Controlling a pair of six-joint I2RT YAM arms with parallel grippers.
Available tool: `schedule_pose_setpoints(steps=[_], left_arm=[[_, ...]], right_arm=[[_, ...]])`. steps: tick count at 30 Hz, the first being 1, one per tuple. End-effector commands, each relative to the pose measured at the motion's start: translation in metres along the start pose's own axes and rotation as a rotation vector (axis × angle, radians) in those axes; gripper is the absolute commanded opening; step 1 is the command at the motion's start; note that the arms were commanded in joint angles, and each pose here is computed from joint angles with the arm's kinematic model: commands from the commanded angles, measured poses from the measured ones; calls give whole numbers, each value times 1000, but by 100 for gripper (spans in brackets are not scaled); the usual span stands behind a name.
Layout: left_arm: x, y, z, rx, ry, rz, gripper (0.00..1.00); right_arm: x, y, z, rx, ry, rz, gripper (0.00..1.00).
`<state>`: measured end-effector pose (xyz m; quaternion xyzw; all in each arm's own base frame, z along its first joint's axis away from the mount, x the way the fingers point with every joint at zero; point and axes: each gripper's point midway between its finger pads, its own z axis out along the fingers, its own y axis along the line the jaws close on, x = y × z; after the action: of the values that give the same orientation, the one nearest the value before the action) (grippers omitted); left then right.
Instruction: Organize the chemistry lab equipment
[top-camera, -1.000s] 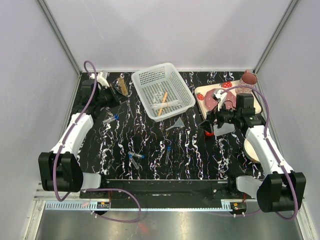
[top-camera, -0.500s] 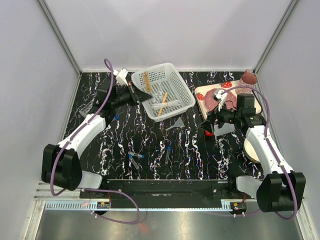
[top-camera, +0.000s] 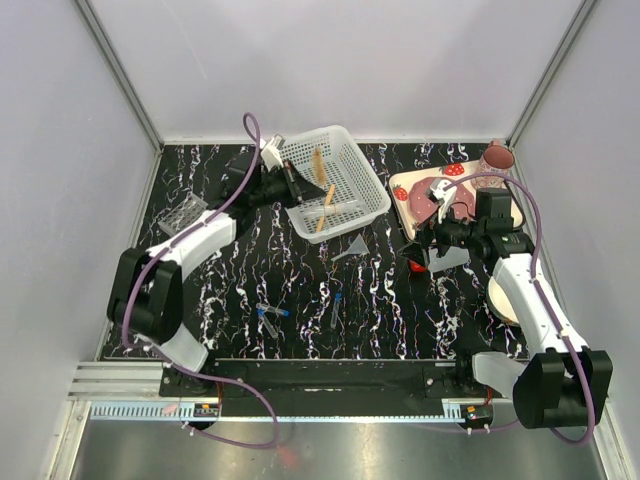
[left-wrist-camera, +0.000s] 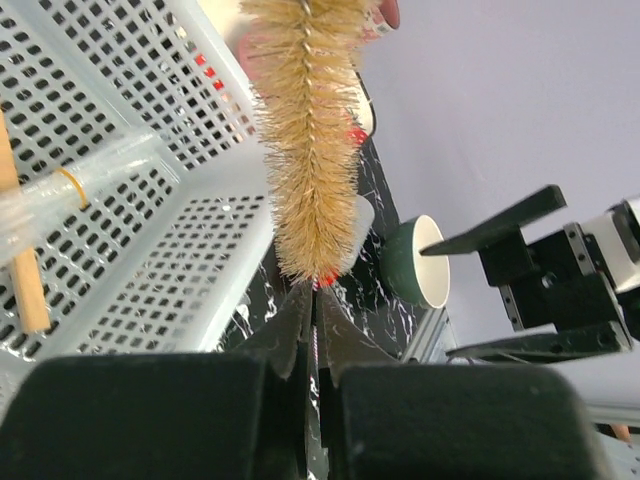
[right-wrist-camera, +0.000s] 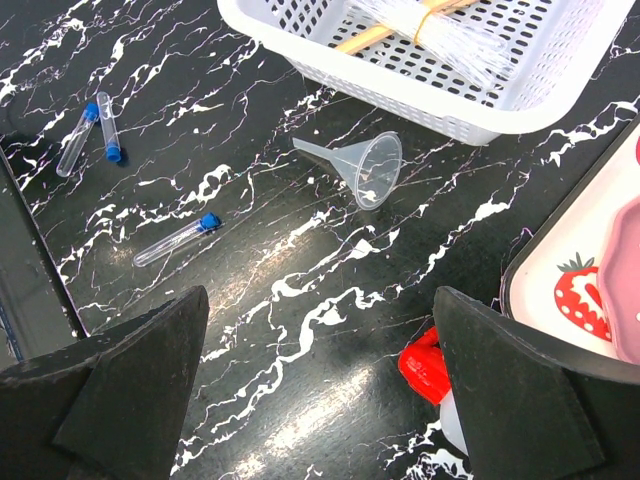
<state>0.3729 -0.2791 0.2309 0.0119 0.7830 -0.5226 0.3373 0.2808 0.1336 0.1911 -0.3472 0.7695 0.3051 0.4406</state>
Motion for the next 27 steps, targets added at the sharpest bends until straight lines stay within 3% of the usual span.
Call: schedule_pose_setpoints(steps=[1, 7, 11, 12, 13, 15, 16, 19, 25, 27], left_arm=[[-34, -6, 19, -6, -60, 62, 0], [-43, 37, 50, -153, -5, 28, 0], [-49, 67, 59, -308, 24, -1, 15], [-52, 70, 59, -332, 21, -5, 21], [-54, 71, 58, -348, 17, 0, 35], [-65, 73, 53, -401, -14, 23, 49], [-69, 72, 49, -413, -21, 46, 66], [-85, 57, 30, -444, -82, 111, 99], [-106, 17, -43, -476, -221, 263, 99], [-99, 23, -71, -505, -234, 275, 99]], right_arm=[[-6, 4, -4, -12, -25, -34, 100], [-4, 3, -4, -10, -22, -26, 100], [-2, 0, -4, -8, -21, -18, 100], [-2, 0, -4, -7, -20, -11, 100], [-1, -1, -4, -7, -20, -9, 100], [0, -2, -4, -5, -19, 0, 100], [1, -3, -4, -9, -19, 5, 100], [2, -1, -3, -21, -18, 17, 100], [0, -3, -4, -10, -10, 21, 100], [-9, -3, -8, -5, -16, 12, 100]])
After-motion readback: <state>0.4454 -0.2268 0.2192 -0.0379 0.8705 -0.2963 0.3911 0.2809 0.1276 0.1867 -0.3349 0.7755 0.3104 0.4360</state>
